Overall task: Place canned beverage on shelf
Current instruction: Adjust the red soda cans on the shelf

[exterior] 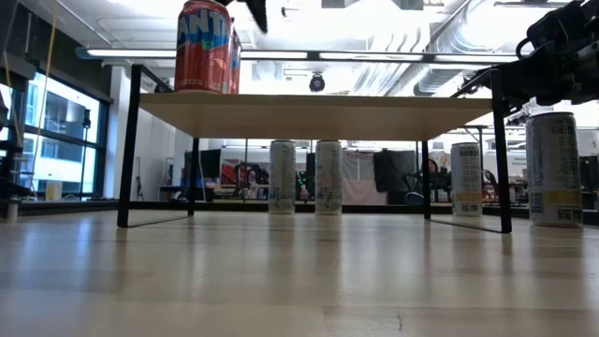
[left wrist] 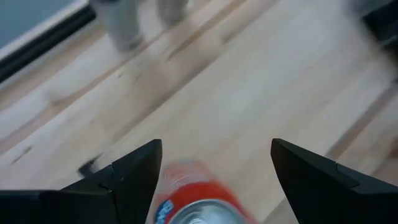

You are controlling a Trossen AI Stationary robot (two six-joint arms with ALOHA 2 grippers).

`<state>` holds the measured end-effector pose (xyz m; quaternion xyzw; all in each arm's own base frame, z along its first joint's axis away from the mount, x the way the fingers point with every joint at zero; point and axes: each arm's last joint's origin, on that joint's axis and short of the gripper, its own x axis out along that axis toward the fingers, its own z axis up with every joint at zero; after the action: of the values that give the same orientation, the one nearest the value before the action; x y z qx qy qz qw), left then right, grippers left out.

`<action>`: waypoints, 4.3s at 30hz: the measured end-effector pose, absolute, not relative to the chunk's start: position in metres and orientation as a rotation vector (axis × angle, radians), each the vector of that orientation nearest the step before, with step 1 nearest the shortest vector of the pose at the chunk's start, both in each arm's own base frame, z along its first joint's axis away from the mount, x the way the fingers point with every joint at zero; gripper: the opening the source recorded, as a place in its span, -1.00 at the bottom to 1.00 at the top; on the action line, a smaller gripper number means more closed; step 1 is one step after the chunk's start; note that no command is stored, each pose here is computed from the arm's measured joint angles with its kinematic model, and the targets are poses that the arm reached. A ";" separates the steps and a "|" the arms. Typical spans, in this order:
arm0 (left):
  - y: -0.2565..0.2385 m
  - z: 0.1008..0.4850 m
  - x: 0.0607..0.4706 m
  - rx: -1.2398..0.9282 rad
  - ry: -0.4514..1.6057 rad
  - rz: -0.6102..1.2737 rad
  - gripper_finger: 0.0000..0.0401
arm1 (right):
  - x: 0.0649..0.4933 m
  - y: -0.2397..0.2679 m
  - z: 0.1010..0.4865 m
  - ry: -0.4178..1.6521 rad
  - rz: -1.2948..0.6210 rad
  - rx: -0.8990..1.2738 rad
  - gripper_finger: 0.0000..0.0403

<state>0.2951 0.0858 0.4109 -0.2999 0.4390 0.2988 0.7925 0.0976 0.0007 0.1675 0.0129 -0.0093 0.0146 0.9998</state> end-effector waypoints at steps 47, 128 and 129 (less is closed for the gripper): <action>0.022 0.375 0.333 0.079 1.252 0.107 0.47 | 0.098 0.001 0.168 -0.019 0.029 0.025 -1.00; -0.044 0.471 0.257 -0.008 0.749 -0.105 0.47 | 0.098 0.001 0.168 -0.019 0.029 0.026 -1.00; -0.052 0.473 0.255 -0.015 0.729 -0.132 0.47 | 0.098 0.001 0.168 -0.019 0.029 0.026 -1.00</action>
<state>0.2545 -0.0519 0.4734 -0.0074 0.3563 -0.0643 0.9321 0.0976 0.0007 0.1676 0.0128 -0.0096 0.0144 0.9998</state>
